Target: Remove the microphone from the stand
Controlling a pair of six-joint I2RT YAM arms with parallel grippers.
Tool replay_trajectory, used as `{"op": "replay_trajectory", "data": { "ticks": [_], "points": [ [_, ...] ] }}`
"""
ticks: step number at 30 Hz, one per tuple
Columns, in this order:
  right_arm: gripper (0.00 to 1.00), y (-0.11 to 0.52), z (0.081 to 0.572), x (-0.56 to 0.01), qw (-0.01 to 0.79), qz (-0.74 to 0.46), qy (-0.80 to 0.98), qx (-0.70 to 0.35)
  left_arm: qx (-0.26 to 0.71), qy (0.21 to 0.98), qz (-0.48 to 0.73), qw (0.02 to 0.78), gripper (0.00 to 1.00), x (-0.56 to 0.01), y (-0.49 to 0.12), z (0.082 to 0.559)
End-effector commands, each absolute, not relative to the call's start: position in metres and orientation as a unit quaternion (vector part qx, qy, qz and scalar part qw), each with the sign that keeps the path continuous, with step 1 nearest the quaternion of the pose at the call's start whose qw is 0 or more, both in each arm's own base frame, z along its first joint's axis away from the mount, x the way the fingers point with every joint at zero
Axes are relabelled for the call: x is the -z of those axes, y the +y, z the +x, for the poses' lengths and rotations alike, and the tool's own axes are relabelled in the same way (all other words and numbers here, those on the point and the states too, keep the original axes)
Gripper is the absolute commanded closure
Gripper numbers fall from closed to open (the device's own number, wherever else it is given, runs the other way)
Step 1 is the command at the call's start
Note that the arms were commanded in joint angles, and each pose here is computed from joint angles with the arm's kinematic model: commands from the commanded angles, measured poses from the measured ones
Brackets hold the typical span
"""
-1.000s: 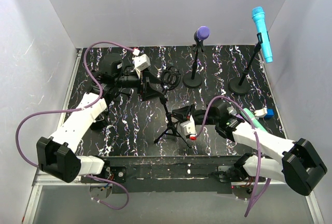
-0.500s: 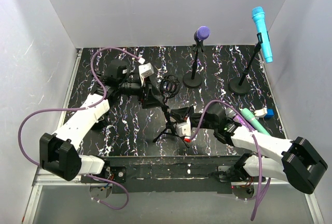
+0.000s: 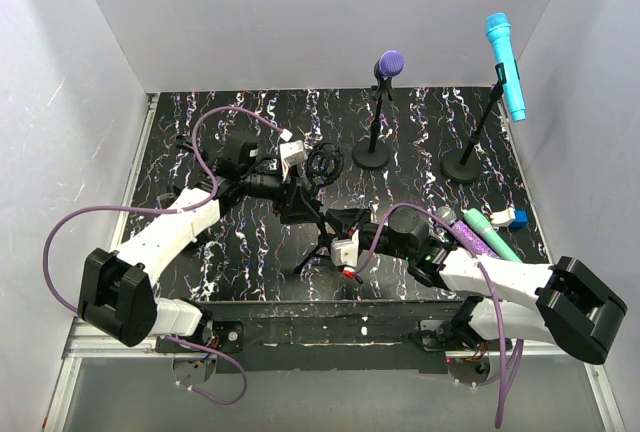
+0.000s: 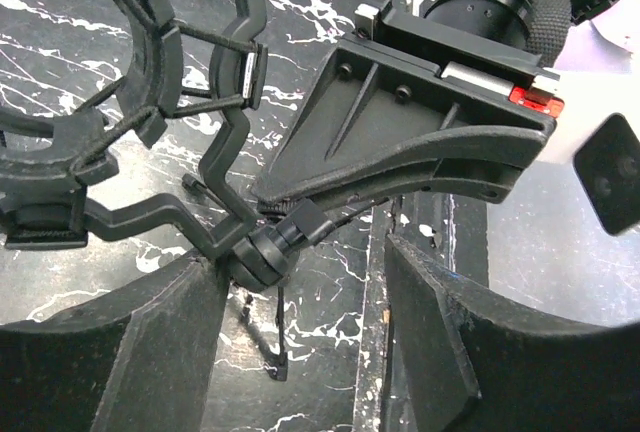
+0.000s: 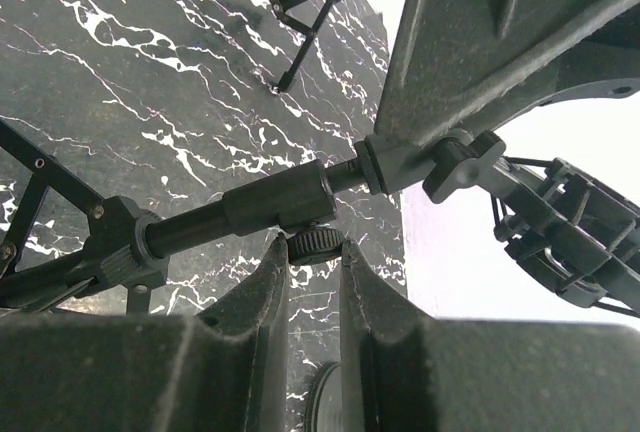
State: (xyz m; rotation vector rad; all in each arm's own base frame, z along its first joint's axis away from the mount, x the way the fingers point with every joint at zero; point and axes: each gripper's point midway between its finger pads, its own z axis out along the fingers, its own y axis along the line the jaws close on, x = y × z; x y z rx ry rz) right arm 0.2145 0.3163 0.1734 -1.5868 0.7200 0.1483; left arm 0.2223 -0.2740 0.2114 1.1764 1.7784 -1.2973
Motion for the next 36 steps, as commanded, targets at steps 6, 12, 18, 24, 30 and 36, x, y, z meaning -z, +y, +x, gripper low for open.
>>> {"op": "replay_trajectory", "data": {
  "ticks": [6,12,18,24,30,36],
  "points": [
    [0.99,0.298,0.204,-0.115,0.578,-0.740,0.342,-0.045,0.478,0.676,0.445,0.341,0.50,-0.205,-0.295,0.228],
    [0.99,0.295,0.200,-0.113,0.585,-0.740,0.328,-0.041,0.478,0.674,0.448,0.340,0.83,-0.201,-0.299,0.228],
    [0.68,0.289,0.184,-0.110,0.530,-0.749,0.385,-0.100,0.474,0.672,0.449,0.350,1.00,-0.201,-0.299,0.231],
    [0.51,0.282,0.164,-0.124,0.481,-0.692,0.500,-0.202,0.470,0.670,0.453,0.355,1.00,-0.199,-0.299,0.233],
    [0.45,0.277,0.149,-0.122,0.419,-0.640,0.584,-0.273,0.468,0.670,0.457,0.351,1.00,-0.196,-0.296,0.228],
    [0.45,0.282,0.179,-0.147,0.410,-0.513,0.684,-0.319,0.466,0.673,0.458,0.346,1.00,-0.194,-0.295,0.226]
  ]
}}
